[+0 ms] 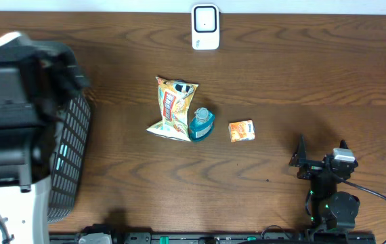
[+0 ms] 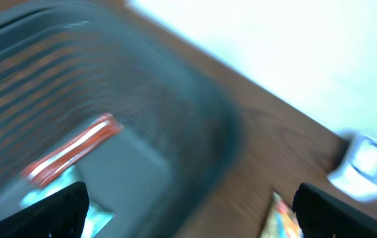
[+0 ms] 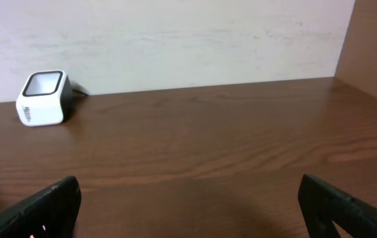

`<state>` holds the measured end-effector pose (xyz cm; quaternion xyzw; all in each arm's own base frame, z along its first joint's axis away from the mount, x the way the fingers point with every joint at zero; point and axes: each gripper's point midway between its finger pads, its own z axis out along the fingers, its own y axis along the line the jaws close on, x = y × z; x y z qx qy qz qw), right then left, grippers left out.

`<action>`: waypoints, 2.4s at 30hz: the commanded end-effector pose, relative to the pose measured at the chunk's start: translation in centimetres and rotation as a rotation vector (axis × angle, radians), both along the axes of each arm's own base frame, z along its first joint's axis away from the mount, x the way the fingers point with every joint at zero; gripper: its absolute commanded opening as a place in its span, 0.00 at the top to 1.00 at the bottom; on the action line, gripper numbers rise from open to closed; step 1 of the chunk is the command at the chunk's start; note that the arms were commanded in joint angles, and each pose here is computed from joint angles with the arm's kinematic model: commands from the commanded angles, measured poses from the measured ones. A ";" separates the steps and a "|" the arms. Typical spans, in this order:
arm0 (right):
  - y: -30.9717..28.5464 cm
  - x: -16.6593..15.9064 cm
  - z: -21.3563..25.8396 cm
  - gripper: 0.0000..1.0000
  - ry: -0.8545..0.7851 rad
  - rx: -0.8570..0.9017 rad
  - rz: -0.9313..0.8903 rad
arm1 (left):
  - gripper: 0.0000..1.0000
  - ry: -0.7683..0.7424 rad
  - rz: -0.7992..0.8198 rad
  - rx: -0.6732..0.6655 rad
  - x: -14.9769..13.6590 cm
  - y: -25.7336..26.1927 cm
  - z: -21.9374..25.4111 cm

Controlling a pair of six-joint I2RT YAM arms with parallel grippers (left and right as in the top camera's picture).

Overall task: Scan the item barcode
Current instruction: 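Move the left gripper back into the basket over the mint-green pack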

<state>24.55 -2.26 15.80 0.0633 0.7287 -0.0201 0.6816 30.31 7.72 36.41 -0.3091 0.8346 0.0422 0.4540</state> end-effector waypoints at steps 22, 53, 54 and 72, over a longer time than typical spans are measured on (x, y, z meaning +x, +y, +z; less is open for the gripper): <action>0.0 0.0 -0.1 0.01 0.004 -0.012 -0.002 | 0.10 0.299 0.699 -0.593 -8.6 10.7 -21.1; 0.0 0.0 -0.1 0.01 0.004 -0.012 -0.002 | 0.17 0.200 0.734 -0.600 -7.3 11.9 -27.2; 0.0 0.0 -0.1 0.01 0.004 -0.012 -0.002 | 0.21 0.201 0.734 -0.601 -7.2 12.0 -27.4; 0.0 0.0 -0.1 0.01 0.004 -0.013 -0.002 | 0.46 0.314 0.737 -0.651 -6.4 12.3 -32.2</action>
